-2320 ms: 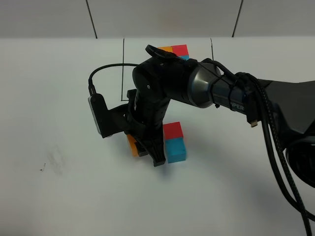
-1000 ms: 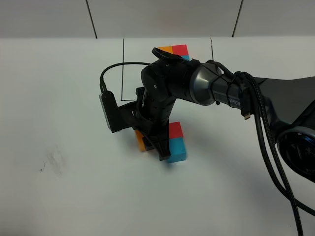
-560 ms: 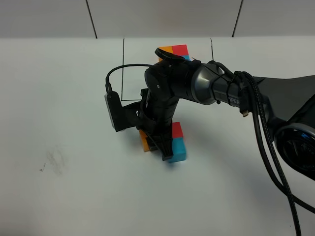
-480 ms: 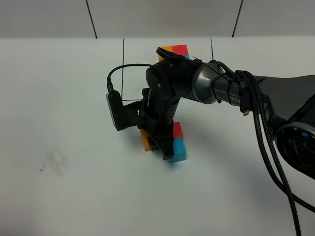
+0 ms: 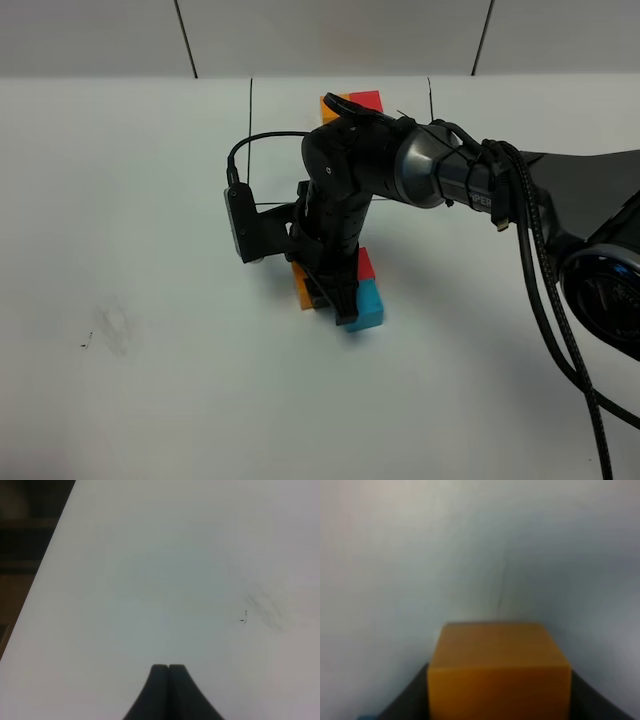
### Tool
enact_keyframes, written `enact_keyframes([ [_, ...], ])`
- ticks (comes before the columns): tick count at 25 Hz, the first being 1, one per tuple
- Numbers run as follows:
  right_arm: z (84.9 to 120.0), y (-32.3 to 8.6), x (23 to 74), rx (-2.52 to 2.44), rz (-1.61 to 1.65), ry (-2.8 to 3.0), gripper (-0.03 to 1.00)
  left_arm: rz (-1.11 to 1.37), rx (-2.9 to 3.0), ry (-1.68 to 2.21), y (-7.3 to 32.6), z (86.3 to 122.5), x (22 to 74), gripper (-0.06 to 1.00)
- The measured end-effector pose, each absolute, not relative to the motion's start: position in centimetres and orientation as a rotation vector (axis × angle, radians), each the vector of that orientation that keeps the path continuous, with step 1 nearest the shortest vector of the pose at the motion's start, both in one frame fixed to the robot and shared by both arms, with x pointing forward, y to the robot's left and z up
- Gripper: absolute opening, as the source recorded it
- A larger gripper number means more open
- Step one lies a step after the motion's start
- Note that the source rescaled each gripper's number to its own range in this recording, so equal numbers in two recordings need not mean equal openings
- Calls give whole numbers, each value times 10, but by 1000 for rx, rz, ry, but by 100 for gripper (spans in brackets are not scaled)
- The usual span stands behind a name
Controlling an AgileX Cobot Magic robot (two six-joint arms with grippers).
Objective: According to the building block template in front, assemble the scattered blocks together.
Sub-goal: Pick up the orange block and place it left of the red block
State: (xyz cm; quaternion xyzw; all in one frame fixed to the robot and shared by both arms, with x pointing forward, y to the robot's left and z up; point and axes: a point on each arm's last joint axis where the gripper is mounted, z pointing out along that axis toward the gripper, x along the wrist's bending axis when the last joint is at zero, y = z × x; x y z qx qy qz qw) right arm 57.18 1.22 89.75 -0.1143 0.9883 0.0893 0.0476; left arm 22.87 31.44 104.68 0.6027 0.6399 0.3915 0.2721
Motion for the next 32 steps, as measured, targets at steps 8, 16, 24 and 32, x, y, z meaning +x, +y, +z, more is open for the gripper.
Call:
enact_keyframes([
  [8, 890, 10, 573, -314, 283, 3052, 43, 1054, 1623, 1723, 314, 1047, 229, 0],
  [16, 890, 9, 574, -361, 277, 3058, 43, 1054, 1623, 1722, 314, 1047, 229, 0],
  [24, 891, 8, 574, -387, 256, 3054, 43, 1054, 1622, 1723, 314, 1047, 229, 0],
  [32, 890, 4, 577, -415, 241, 3049, 43, 1054, 1622, 1723, 314, 1047, 229, 0],
])
